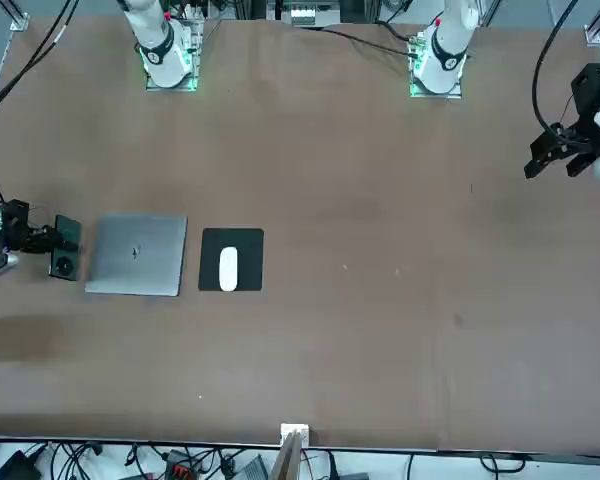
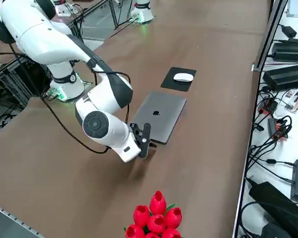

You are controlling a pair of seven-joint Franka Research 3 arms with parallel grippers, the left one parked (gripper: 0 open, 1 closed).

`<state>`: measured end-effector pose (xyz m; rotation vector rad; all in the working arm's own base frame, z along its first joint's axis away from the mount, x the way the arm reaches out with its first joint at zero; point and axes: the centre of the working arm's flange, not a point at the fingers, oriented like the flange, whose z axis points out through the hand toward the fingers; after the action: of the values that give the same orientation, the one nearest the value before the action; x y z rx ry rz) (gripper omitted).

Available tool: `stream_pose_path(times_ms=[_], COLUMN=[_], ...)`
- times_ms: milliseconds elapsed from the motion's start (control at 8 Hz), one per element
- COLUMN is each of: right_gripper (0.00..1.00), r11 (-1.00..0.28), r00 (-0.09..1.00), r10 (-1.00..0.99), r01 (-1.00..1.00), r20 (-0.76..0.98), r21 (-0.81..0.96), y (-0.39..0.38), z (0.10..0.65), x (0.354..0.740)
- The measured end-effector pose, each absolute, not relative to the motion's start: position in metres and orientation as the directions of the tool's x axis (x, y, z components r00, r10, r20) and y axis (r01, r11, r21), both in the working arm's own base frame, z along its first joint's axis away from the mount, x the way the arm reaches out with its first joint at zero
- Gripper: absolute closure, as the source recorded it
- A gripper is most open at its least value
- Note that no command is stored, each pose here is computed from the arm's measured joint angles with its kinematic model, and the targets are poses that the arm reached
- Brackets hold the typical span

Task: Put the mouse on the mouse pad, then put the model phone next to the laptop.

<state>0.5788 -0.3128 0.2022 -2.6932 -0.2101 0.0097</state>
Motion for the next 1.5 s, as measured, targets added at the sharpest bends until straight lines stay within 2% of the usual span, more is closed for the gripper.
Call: stream_pose_path(times_ms=[375, 500, 875, 1000, 1375, 1500], right_gripper=[0.83, 0.70, 0.17, 0.02, 0.00, 0.00], r11=[-0.891, -0.891, -0.912, -0.930, -0.964, -0.968], r00=[0.989, 0.990, 0.989, 0.987, 0.973, 0.973], r10=[0.144, 0.143, 0.146, 0.158, 0.231, 0.232], r01=[0.139, 0.137, 0.140, 0.152, 0.227, 0.229], r20=[0.020, 0.019, 0.014, 0.009, -0.014, -0.011], r21=[-0.433, -0.433, -0.385, -0.335, -0.139, -0.105], y=[-0.315, -0.316, -0.338, -0.354, -0.397, -0.406], z=[0.197, 0.196, 0.203, 0.204, 0.219, 0.240], x=[0.576, 0.576, 0.569, 0.563, 0.555, 0.560])
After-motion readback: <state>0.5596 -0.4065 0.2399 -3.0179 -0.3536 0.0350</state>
